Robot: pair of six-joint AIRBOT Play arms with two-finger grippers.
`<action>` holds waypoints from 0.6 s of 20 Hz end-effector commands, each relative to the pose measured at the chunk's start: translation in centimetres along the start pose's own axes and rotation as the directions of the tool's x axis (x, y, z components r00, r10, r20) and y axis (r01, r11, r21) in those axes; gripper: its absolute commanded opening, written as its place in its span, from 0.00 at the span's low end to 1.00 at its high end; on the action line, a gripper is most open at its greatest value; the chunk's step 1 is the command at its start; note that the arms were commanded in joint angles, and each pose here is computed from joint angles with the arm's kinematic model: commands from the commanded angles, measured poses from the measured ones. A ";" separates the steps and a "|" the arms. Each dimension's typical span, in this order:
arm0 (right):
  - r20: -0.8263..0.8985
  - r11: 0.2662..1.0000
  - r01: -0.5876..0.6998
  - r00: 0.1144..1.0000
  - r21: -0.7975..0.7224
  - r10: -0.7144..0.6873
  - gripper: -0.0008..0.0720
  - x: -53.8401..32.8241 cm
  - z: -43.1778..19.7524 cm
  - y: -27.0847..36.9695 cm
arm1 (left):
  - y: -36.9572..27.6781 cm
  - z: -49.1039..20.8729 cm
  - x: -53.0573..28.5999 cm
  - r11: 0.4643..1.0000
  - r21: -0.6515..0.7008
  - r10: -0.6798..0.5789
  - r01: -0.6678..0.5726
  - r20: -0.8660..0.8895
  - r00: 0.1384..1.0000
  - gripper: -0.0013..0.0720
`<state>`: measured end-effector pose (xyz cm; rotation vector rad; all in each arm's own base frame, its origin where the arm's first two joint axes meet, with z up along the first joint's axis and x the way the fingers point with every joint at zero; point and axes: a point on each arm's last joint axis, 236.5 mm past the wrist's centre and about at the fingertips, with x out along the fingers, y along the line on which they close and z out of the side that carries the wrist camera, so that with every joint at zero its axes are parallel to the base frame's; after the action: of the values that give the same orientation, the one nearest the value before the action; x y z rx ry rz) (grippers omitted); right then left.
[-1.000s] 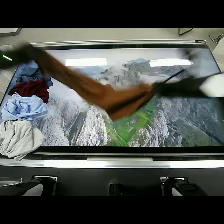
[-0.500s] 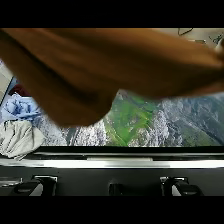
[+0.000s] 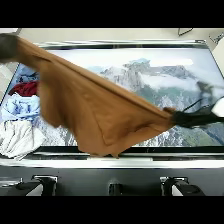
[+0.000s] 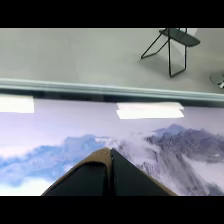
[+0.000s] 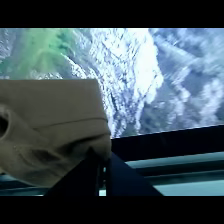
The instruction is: Fold the clothes and pants, and hang the long-sleeved shirts on hangers.
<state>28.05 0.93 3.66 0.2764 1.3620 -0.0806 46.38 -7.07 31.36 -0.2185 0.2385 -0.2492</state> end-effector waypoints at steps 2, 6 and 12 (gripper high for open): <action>-0.120 0.972 -0.113 0.983 0.205 0.140 0.08 9.7 -2.5 2.2 | -0.5 -15.6 11.7 0.999 -0.037 -0.033 0.023 -0.292 0.956 0.05; -0.108 0.954 -0.135 0.980 0.267 0.168 0.08 11.4 -1.3 2.8 | -2.7 -26.9 13.2 0.993 -0.118 -0.086 0.023 -0.563 0.822 0.20; 0.143 0.946 -0.168 0.981 0.278 0.132 0.86 3.6 8.7 -1.5 | 4.1 -26.0 5.6 0.974 -0.201 -0.096 -0.106 -0.788 0.608 0.99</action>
<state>34.02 1.62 -2.52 0.6010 1.3162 -0.1421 50.33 -13.02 5.58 -0.2924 0.9331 -0.3099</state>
